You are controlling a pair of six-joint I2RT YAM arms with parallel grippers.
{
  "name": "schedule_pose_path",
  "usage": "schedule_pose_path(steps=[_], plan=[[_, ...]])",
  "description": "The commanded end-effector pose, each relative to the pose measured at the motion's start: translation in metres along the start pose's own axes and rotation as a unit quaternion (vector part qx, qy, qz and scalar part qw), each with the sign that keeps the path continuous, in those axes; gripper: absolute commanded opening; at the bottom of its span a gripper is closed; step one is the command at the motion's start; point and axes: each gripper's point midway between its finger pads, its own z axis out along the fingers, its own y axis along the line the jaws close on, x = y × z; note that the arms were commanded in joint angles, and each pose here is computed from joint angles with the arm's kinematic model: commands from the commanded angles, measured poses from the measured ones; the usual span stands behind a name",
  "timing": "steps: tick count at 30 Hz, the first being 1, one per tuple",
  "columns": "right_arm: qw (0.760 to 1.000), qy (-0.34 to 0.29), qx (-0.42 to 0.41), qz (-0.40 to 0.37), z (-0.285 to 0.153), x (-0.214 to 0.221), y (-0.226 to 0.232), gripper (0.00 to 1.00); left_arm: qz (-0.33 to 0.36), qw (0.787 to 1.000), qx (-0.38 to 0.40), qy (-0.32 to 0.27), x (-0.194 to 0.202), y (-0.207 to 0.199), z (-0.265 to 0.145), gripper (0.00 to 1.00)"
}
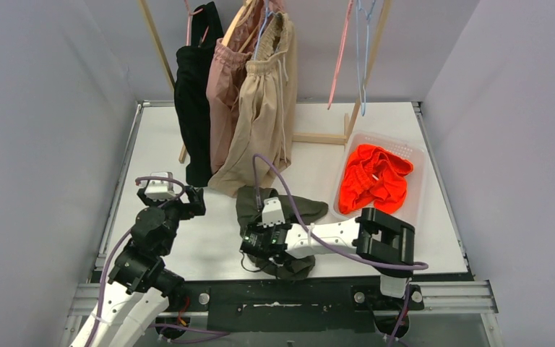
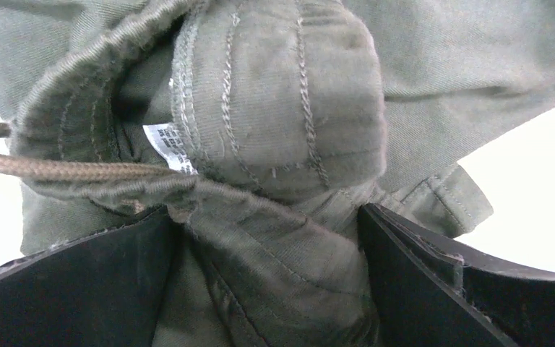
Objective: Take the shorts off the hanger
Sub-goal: Pick up the shorts at the center of the board.
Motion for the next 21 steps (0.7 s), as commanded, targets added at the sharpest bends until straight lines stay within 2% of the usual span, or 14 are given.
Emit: schedule_pose_path(steps=[1,4,6,9,10,12,13,18,21], plan=[[0.997,-0.001,-0.064,0.029,0.007,0.015,0.008,0.93,-0.016,0.999,-0.013,-0.041,-0.025,0.004,-0.004,0.85],[0.991,-0.016,-0.121,0.056,0.002,0.014,0.02,0.71,-0.014,0.999,-0.011,-0.039,-0.024,0.004,-0.004,0.86],[0.992,-0.053,-0.086,0.08,-0.005,0.0,0.008,0.55,-0.012,0.999,-0.01,-0.036,-0.022,0.003,-0.003,0.86],[0.987,-0.149,-0.043,0.048,-0.041,-0.023,0.001,0.4,-0.013,0.999,-0.009,-0.036,-0.022,0.003,-0.003,0.86],[0.983,-0.175,-0.036,0.044,-0.054,-0.037,0.002,0.3,-0.013,0.999,-0.009,-0.037,-0.022,0.003,-0.003,0.86],[0.979,-0.2,-0.024,0.034,-0.067,-0.053,0.0,0.12,-0.013,0.999,-0.007,-0.038,-0.023,0.002,-0.003,0.85],[0.977,-0.208,-0.02,0.033,-0.071,-0.059,-0.001,0.07,-0.013,0.999,-0.006,-0.038,-0.023,0.002,-0.003,0.85],[0.974,-0.219,-0.032,0.051,-0.081,-0.07,-0.008,0.0,-0.013,0.999,-0.007,-0.04,-0.023,0.003,-0.004,0.85],[0.97,-0.225,-0.054,0.075,-0.091,-0.076,-0.015,0.0,-0.013,0.999,-0.005,-0.041,-0.023,0.002,-0.004,0.86]])
